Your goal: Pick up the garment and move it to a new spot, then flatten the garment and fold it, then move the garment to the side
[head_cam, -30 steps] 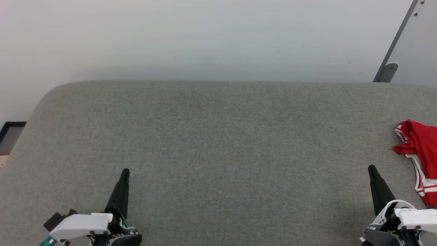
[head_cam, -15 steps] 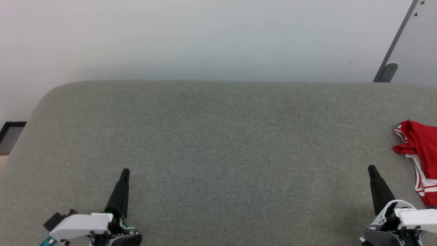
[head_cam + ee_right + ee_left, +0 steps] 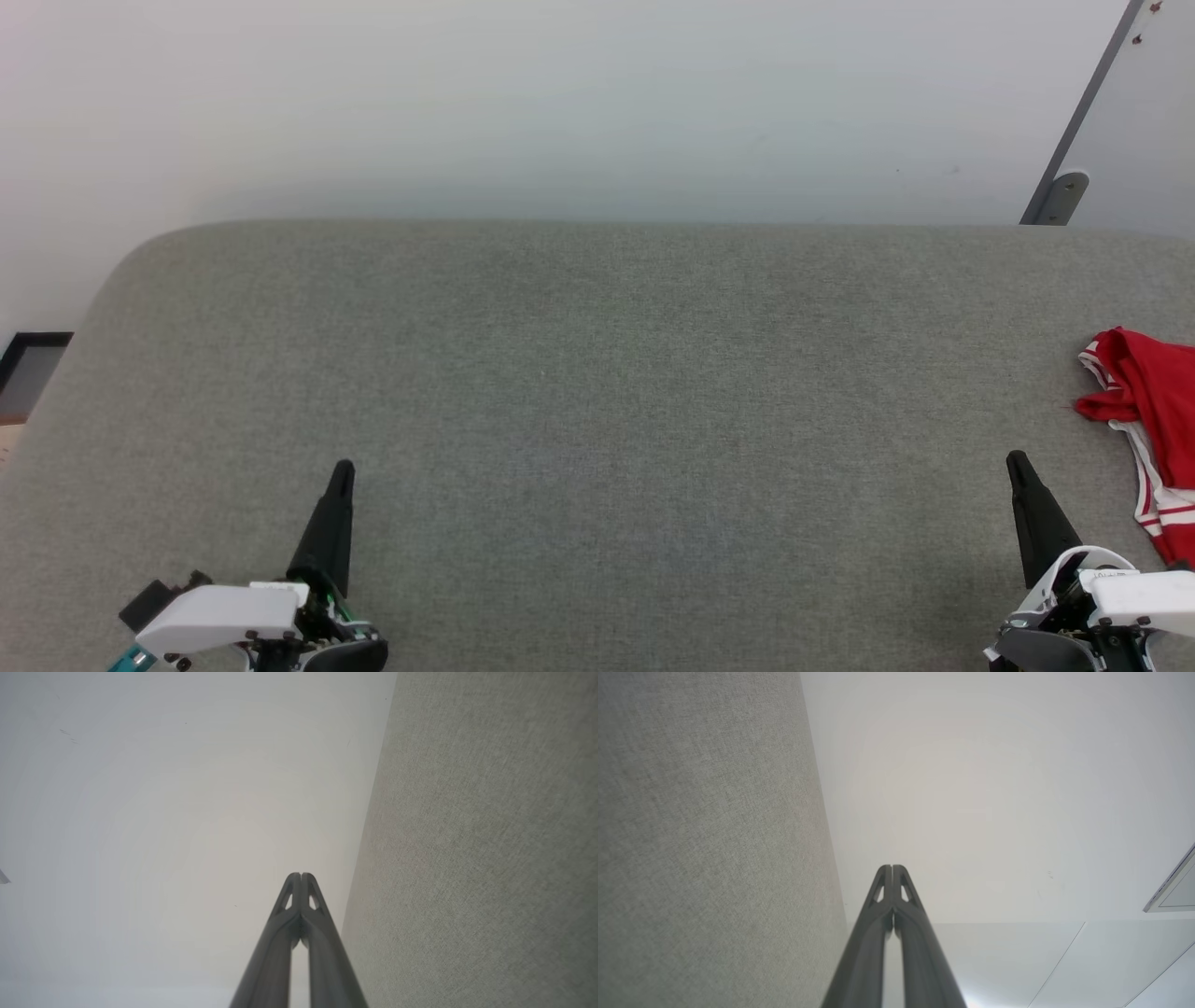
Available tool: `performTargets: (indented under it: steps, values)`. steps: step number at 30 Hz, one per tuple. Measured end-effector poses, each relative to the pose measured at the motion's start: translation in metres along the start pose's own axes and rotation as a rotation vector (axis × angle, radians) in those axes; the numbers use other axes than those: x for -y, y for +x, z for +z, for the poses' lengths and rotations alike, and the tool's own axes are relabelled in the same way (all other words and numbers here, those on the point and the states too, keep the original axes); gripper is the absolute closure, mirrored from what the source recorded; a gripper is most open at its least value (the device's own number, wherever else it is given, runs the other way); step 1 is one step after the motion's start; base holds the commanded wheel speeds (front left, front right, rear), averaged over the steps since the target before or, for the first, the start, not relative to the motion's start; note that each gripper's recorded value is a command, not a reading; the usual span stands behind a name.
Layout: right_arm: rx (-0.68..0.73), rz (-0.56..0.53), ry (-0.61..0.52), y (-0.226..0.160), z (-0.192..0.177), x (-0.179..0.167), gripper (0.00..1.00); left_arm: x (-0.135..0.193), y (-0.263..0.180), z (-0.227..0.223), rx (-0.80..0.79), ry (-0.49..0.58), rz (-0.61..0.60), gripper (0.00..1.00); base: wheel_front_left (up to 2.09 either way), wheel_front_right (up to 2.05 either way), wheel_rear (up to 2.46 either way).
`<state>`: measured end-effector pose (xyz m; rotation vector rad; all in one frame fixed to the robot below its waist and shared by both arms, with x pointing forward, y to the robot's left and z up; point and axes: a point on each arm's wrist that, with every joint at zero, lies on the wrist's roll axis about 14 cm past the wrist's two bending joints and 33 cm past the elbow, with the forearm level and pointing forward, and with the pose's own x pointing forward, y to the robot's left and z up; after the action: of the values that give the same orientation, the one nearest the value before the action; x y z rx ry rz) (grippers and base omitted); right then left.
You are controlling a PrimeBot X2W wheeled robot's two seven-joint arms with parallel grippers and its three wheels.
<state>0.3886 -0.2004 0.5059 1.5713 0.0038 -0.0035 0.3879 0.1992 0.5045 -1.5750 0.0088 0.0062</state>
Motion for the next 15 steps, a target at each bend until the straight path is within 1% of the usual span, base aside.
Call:
performTargets:
  steps: [15]
  values:
    - [0.0, 0.0, 0.0, 0.0, 0.0, 0.0, 1.0, 0.0, 0.0, 0.0, 0.0, 0.0, 0.0, 1.0, 0.0, 0.0, 0.0]
